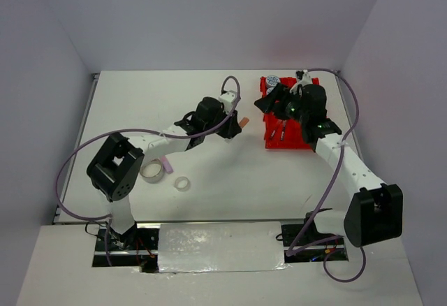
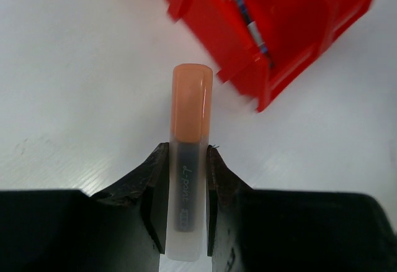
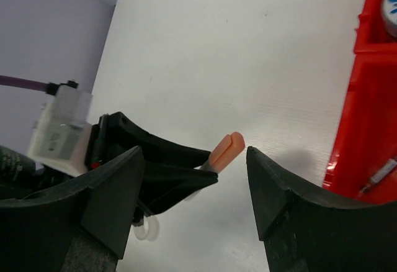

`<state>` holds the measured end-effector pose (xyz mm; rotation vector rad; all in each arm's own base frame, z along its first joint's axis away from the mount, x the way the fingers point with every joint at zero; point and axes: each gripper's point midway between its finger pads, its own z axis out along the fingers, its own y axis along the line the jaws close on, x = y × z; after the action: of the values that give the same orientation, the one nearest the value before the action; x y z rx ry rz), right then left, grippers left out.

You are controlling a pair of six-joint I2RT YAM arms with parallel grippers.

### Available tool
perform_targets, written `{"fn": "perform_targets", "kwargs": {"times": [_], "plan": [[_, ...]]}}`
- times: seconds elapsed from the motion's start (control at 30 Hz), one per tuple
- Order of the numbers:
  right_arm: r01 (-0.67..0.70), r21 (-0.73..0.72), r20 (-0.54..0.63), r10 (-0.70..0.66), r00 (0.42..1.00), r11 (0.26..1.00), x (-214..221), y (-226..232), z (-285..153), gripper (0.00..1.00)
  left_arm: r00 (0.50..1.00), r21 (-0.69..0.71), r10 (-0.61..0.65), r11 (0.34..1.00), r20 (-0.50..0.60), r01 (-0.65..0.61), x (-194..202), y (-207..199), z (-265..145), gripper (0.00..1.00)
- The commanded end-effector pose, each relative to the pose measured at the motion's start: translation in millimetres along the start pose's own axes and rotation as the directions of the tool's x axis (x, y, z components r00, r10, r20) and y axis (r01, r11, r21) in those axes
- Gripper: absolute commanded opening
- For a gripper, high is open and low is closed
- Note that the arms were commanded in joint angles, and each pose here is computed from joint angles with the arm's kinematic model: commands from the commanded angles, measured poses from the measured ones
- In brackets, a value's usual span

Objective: Sort the stationery into containers
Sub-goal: Pick up the pen from the center of the board, then place the pen in the storage box.

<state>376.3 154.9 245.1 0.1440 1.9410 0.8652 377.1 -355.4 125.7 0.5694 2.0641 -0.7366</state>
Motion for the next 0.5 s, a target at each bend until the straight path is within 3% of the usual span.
{"fn": "perform_targets", "kwargs": {"times": [0.0, 0.17, 0.47], "plan": [[0.011, -0.076, 0.094, -0.004, 0.996, 0.997, -17, 30, 11, 0.73, 0.987, 0.174, -0.041, 0.985, 0.156, 0.013, -44, -39, -13, 0.0], [-0.031, -0.014, 0.054, 0.032, 0.998, 0.999, 6, 25, 28, 0.71, 0.976, 0.267, -0.065, 0.964, 0.208, 0.007, -58, -58, -27, 0.0], [-0.051, 0.097, 0.086, 0.043, 0.995, 0.994, 18, 9, 32, 0.69, 0.958, 0.272, -0.055, 0.962, 0.28, -0.024, -78, -64, -46, 0.0]]}}
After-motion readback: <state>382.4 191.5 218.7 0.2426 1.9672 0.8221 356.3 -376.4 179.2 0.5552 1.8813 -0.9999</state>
